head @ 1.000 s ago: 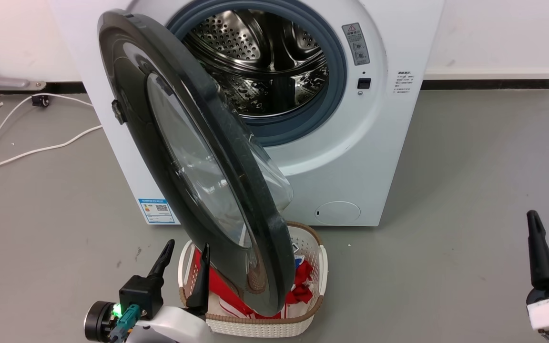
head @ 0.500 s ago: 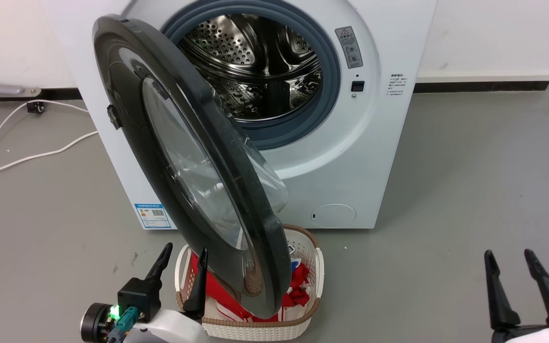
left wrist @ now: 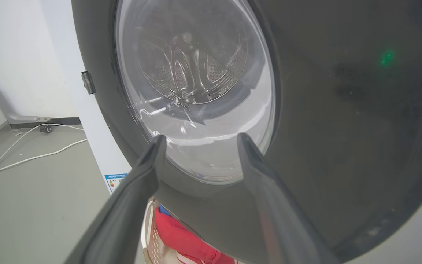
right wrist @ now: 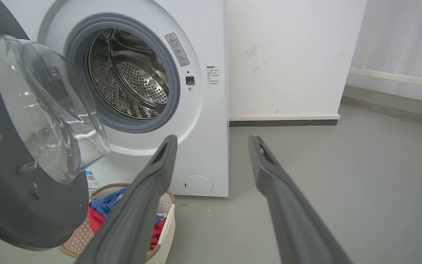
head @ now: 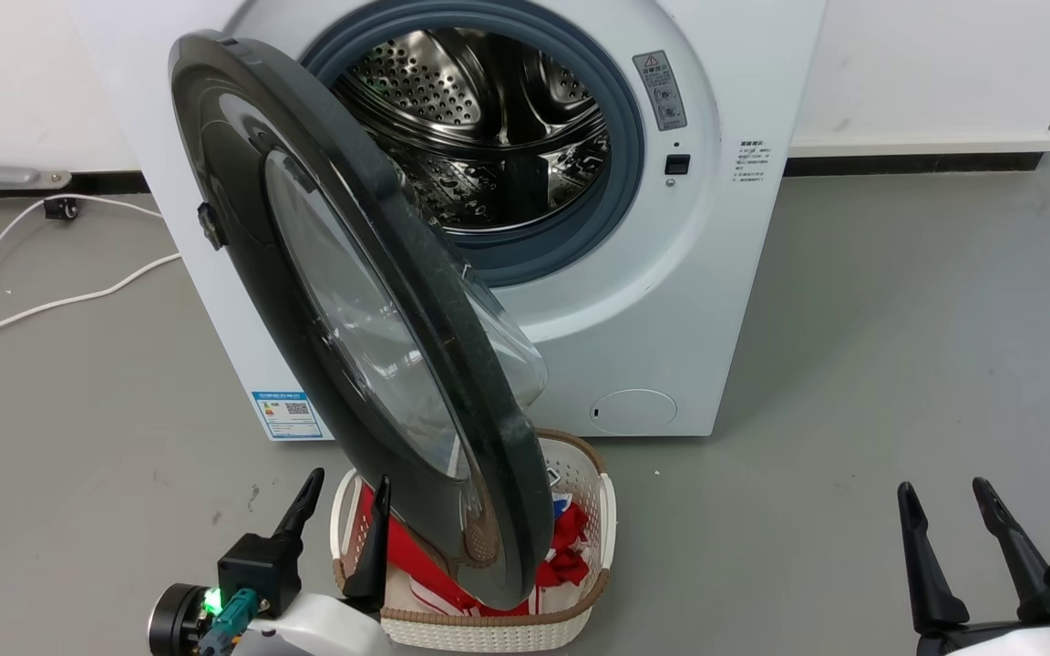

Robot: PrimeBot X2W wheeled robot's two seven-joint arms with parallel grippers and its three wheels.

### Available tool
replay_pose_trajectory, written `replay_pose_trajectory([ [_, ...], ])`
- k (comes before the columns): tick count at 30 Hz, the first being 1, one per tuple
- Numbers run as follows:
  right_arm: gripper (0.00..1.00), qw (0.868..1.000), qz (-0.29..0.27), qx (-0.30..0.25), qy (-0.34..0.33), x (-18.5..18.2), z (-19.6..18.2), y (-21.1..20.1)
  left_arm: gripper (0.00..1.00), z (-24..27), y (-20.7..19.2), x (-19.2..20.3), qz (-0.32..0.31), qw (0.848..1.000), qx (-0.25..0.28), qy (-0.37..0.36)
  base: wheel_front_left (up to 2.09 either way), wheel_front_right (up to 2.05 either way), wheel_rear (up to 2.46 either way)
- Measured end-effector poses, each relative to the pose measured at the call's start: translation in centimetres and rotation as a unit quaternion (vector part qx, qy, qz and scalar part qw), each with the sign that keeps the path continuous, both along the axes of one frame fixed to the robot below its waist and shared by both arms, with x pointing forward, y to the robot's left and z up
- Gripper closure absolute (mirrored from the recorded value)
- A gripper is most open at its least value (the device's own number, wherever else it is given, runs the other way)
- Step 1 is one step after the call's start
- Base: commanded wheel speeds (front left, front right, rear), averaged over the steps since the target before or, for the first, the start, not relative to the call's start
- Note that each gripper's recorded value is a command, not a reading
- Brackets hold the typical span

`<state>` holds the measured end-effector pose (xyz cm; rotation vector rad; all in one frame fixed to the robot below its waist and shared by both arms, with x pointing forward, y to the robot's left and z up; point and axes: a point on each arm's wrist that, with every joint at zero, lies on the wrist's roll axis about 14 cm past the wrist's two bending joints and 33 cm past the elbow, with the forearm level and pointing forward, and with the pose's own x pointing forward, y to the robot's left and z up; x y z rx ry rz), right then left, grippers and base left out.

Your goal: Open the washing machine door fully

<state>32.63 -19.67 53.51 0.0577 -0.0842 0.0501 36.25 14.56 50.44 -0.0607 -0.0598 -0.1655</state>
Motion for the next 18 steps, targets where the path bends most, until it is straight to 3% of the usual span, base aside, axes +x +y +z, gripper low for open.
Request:
replay_pose_trajectory([
  [1, 0.00, 1.000, 0.000, 0.000, 0.000, 0.0, 0.0, 0.0, 0.64, 0.0, 0.0, 0.0, 0.000, 1.000, -0.003, 0.001, 0.00, 0.00, 0.00],
  [2, 0.00, 1.000, 0.001, 0.000, -0.001, 0.1, 0.0, 0.1, 1.00, 0.0, 0.0, 0.0, 0.000, 1.000, -0.003, 0.001, 0.00, 0.00, 0.00],
  [13, 0.00, 1.000, 0.004, -0.002, 0.008, 0.1, -0.2, 0.4, 1.00, 0.8, 0.3, 0.4, 0.010, 1.000, -0.009, -0.010, 0.00, 0.00, 0.00],
  [18, 0.00, 1.000, 0.006, -0.001, 0.015, 0.3, -0.4, 0.6, 1.00, 3.4, 1.0, 1.1, 0.023, 0.999, -0.014, -0.042, 0.00, 0.00, 0.00],
])
